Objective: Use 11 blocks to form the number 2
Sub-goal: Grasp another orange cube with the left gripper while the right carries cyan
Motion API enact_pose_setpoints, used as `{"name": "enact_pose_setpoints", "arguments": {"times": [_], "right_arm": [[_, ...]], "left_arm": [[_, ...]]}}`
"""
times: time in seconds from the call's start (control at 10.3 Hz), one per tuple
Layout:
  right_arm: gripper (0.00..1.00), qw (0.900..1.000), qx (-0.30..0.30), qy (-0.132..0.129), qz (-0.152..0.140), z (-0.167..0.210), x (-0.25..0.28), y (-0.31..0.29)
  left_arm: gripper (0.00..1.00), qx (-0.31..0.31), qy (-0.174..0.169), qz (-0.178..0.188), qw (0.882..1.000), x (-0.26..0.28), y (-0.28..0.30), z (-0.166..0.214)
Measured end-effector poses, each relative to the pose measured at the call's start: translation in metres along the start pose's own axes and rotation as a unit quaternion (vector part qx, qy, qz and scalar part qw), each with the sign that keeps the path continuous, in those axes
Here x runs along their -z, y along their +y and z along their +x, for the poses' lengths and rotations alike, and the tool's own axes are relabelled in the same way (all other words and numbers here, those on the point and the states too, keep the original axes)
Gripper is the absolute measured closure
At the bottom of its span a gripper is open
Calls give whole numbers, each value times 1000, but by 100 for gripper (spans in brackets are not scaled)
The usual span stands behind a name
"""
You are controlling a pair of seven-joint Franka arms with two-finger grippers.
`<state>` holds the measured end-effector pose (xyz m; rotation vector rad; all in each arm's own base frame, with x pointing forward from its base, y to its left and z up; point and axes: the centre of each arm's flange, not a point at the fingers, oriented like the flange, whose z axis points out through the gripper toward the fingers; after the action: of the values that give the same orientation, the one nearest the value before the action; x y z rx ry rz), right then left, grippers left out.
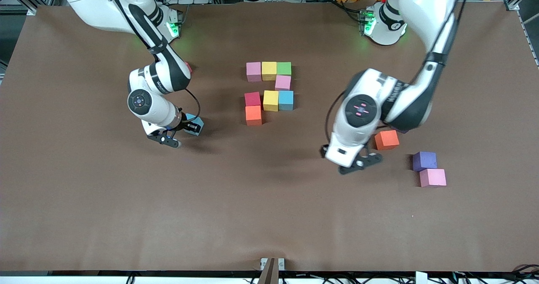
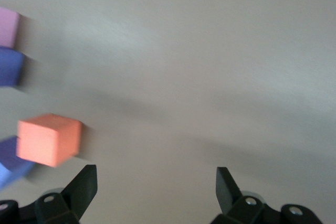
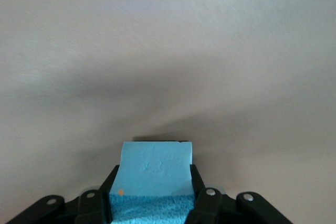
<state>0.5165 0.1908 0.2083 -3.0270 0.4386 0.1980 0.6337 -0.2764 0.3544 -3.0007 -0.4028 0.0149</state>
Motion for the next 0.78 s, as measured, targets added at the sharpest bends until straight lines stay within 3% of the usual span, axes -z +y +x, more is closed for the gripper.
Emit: {"name": "enact_pose_setpoints", "arguments": {"times": [0.19,0.39,0.78], "right_arm": [[47,999,40,9,8,11,21,-17],[47,997,73,-14,-2,14,47,-61],[47,991,124,-13,-39,13,49,-166]], "left_arm": [[0,-24,-3,1,1000,3,-59,32],[0,-47,-12,3,999,-2,-115,56],[0,-68,-41,13,997,-32,-147,58]]}}
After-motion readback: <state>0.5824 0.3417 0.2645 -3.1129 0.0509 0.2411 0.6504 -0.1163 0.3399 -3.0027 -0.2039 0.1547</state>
